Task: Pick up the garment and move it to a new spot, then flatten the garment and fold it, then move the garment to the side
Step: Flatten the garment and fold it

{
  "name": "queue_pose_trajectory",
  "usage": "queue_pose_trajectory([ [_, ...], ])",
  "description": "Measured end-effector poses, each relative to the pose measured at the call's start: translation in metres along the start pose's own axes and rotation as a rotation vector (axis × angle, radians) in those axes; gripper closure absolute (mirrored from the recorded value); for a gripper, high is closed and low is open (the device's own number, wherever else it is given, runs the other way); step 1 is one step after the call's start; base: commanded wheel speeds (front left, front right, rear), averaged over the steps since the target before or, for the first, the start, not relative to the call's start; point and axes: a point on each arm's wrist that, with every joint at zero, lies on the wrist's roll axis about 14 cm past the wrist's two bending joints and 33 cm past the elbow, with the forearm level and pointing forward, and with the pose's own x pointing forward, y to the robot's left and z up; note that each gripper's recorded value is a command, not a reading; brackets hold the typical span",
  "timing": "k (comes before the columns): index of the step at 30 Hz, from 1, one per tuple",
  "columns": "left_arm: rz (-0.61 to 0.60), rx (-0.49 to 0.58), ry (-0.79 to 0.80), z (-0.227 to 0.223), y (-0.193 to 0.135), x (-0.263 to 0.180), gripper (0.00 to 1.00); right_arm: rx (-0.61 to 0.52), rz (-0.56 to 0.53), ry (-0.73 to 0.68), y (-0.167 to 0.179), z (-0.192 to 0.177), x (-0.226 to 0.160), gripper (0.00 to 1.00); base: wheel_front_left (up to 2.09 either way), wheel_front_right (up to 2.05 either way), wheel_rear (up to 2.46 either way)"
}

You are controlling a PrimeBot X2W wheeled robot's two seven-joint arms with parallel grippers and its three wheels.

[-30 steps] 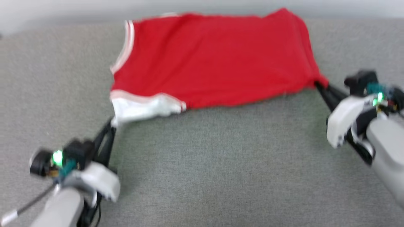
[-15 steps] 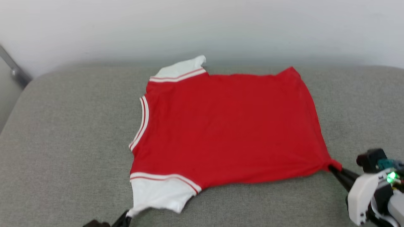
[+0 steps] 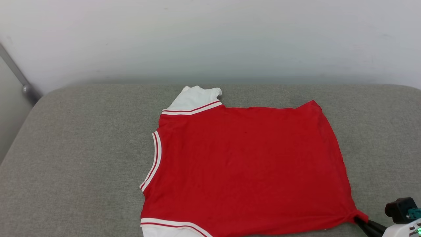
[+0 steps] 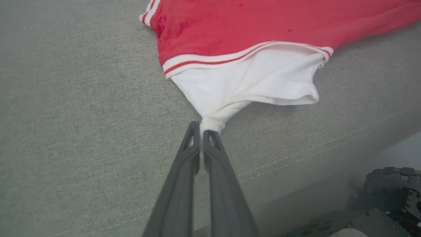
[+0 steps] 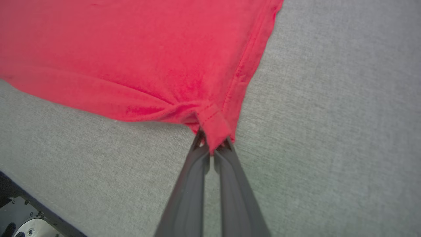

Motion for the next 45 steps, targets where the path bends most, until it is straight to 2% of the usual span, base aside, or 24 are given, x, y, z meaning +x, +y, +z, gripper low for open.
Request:
queue_pose_trajectory([
  [4,-0.008,0.029,-0.026,0.012,0.003,0.007,1.00,0.002,0.000,-0.007,0.002,0.006,0.004,1.00,0.00,0.00,0.00],
  [11,-0.030,0.156,-0.145,0.070,0.020,0.039,1.00,-0.001,-0.006,-0.070,0.001,0.038,0.016,1.00,0.00,0.00,0.00],
  [18,-0.049,0.265,-0.233,0.125,0.036,0.081,1.00,-0.019,-0.022,-0.132,-0.007,0.077,0.033,1.00,0.00,0.00,0.00],
  [22,-0.079,0.295,-0.233,0.140,0.037,0.109,1.00,-0.019,-0.027,-0.125,-0.009,0.084,0.047,1.00,0.00,0.00,0.00],
  [28,-0.105,0.311,-0.195,0.140,0.046,0.152,1.00,-0.020,-0.052,-0.054,-0.023,0.076,0.067,1.00,0.00,0.00,0.00],
  [34,-0.106,0.324,-0.091,0.113,0.061,0.184,1.00,-0.002,-0.048,0.044,-0.025,0.054,0.088,1.00,0.00,0.00,0.00],
  [40,-0.116,0.311,0.000,0.082,0.067,0.201,1.00,-0.005,-0.048,0.095,-0.029,0.043,0.101,1.00,0.00,0.00,0.00],
  [45,-0.111,0.305,-0.006,0.080,0.068,0.201,1.00,-0.002,-0.042,0.083,-0.026,0.047,0.101,1.00,0.00,0.00,0.00],
])
